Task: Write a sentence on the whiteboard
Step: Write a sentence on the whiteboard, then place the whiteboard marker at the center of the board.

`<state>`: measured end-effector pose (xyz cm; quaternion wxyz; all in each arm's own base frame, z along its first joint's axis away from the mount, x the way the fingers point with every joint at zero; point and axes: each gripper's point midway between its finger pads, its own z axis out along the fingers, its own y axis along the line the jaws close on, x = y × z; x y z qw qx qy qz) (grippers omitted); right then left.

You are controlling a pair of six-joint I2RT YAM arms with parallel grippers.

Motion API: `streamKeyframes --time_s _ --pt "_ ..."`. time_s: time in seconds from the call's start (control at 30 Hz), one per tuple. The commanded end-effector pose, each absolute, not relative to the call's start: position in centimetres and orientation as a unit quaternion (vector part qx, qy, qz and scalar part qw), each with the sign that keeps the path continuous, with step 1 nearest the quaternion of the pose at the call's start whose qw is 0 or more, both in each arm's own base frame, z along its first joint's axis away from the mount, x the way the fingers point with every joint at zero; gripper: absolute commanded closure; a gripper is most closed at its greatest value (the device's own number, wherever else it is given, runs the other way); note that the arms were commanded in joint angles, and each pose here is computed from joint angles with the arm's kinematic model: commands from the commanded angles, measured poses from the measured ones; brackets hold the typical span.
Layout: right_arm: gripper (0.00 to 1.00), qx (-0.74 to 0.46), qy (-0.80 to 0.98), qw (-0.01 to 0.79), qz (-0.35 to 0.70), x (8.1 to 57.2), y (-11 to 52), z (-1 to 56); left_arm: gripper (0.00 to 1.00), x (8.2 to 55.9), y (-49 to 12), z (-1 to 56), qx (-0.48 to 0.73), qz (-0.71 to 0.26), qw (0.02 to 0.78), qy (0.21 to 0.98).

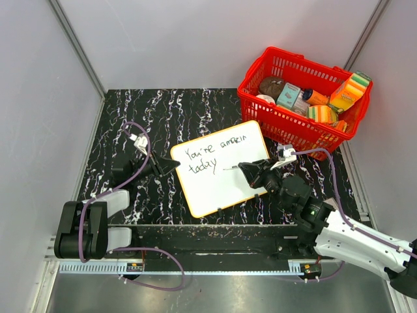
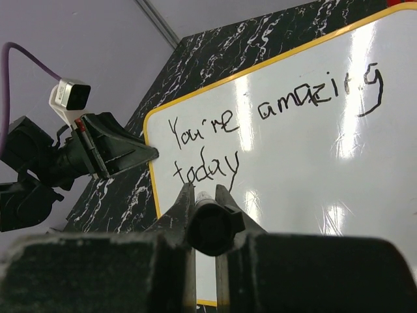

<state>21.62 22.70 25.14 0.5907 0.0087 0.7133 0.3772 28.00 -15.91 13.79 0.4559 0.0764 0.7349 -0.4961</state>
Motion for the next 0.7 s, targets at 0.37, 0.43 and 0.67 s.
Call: streamKeyframes --time_s 0.37,0.43,0.67 --pt "1.00 0.032 0.716 0.589 0.374 22.1 22.3 25.0 0.03 28.1 -15.4 14.2 0.105 -0.462 0.502 0.724" --pt "1.00 0.033 0.716 0.588 0.375 22.0 22.3 25.0 0.01 28.1 -15.3 14.4 0.104 -0.461 0.505 0.722" --pt "1.00 0.040 0.732 0.565 0.378 21.8 22.7 23.5 0.01 27.9 -15.1 14.8 0.101 -0.453 0.519 0.717"
